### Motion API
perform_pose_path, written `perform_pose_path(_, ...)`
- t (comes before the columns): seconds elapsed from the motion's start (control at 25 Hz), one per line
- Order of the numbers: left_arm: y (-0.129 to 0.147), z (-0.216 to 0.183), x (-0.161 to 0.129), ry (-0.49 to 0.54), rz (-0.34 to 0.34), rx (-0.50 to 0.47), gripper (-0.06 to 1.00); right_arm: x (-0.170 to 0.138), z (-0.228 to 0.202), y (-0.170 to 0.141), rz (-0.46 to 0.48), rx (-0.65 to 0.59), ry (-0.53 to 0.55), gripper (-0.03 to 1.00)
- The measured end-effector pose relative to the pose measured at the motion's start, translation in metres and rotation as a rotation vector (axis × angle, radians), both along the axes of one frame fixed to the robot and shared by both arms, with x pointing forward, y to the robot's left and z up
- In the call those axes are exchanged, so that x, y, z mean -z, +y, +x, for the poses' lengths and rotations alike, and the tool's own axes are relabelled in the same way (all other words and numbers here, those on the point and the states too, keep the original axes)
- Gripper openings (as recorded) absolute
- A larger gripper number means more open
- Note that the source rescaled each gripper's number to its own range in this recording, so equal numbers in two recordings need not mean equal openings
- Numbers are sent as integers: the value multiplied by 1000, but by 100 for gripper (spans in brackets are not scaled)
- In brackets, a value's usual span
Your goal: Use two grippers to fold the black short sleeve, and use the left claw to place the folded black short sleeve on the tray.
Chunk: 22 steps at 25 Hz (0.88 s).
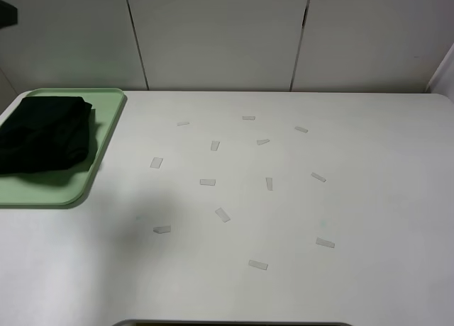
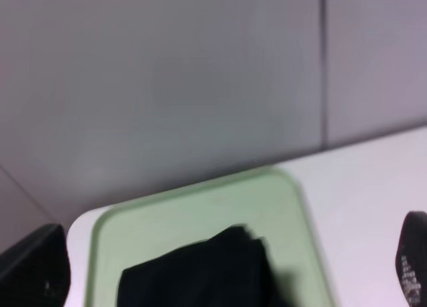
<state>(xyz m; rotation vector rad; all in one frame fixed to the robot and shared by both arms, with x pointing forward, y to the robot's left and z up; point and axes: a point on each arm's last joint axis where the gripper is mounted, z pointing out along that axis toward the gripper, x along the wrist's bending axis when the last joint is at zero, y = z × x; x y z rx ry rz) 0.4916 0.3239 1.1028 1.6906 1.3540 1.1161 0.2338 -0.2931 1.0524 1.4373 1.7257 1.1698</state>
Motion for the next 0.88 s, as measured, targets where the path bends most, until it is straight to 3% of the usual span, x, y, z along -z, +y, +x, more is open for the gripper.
perform_pose_path(0.16, -13, -55, -36, -108, -41, 41, 98, 0, 0, 0, 0, 0, 0, 100)
perform_pose_path(0.44, -29, -132, -63, -180, -8, 123, 98, 0, 0, 0, 0, 0, 0, 100)
perform_pose_path(0.72, -41, -160, -56, -85, -24, 220, 98, 0, 0, 0, 0, 0, 0, 100)
perform_pose_path(0.88, -41, -175, -51, -28, 21, 227, 98, 0, 0, 0, 0, 0, 0, 100)
